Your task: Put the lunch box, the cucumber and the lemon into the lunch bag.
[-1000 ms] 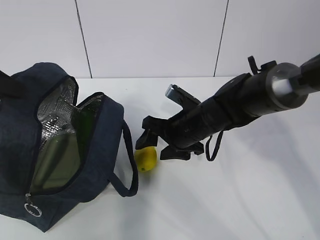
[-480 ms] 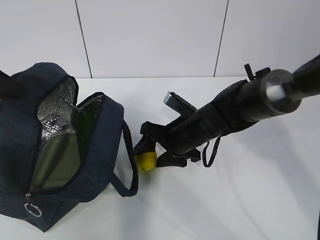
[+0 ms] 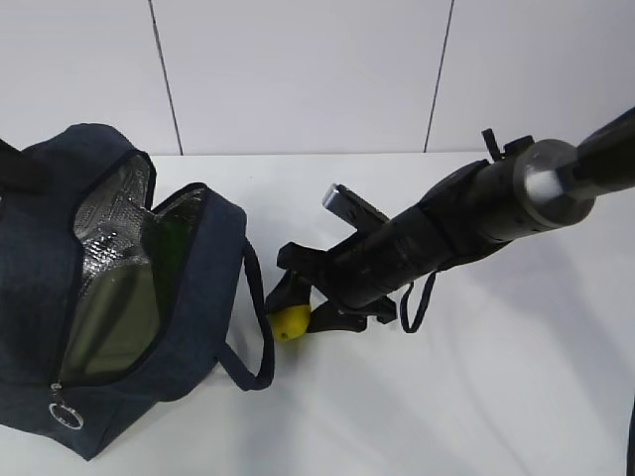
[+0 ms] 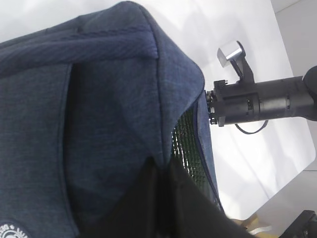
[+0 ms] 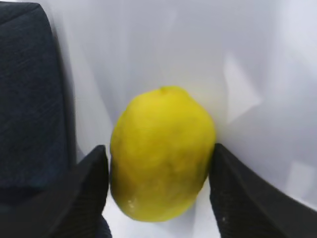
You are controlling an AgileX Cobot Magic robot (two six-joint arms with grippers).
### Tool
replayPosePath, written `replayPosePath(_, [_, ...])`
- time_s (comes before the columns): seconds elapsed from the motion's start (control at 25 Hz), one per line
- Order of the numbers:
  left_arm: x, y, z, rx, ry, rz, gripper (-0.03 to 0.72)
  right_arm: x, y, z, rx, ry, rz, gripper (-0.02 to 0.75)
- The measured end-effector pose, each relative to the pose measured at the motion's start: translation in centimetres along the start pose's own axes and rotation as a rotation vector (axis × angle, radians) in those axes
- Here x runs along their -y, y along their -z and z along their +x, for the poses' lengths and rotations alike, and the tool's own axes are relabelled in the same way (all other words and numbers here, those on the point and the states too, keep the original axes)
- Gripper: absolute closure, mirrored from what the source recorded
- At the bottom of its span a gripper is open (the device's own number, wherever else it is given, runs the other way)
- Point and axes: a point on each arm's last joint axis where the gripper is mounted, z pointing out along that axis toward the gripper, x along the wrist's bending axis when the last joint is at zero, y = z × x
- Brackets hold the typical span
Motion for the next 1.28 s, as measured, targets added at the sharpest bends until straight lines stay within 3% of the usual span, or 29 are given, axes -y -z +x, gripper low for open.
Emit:
replayPosePath(0.24, [0.0, 0.0, 0.0, 0.001, 0.001, -0.001, 0.687, 0.1, 0.0, 0.1, -0.01, 0.0, 0.015, 0.36])
replayPosePath(0.52, [0.0, 0.0, 0.0, 0.001, 0.001, -0.001, 0.687, 0.2, 0.2, 0.3, -0.026, 0.007, 0.031, 0.364])
replayPosePath(0.84, [0.0, 0.0, 0.0, 0.001, 0.001, -0.001, 0.687, -0.5, 3.7, 3.7, -0.08, 0.137, -0.05, 0.366])
replayPosePath(1.28, [0.0, 0.0, 0.0, 0.003, 0.001, 0.002, 0.687, -0.2, 6.4, 6.0, -0.122, 0.225, -0.063, 0.368])
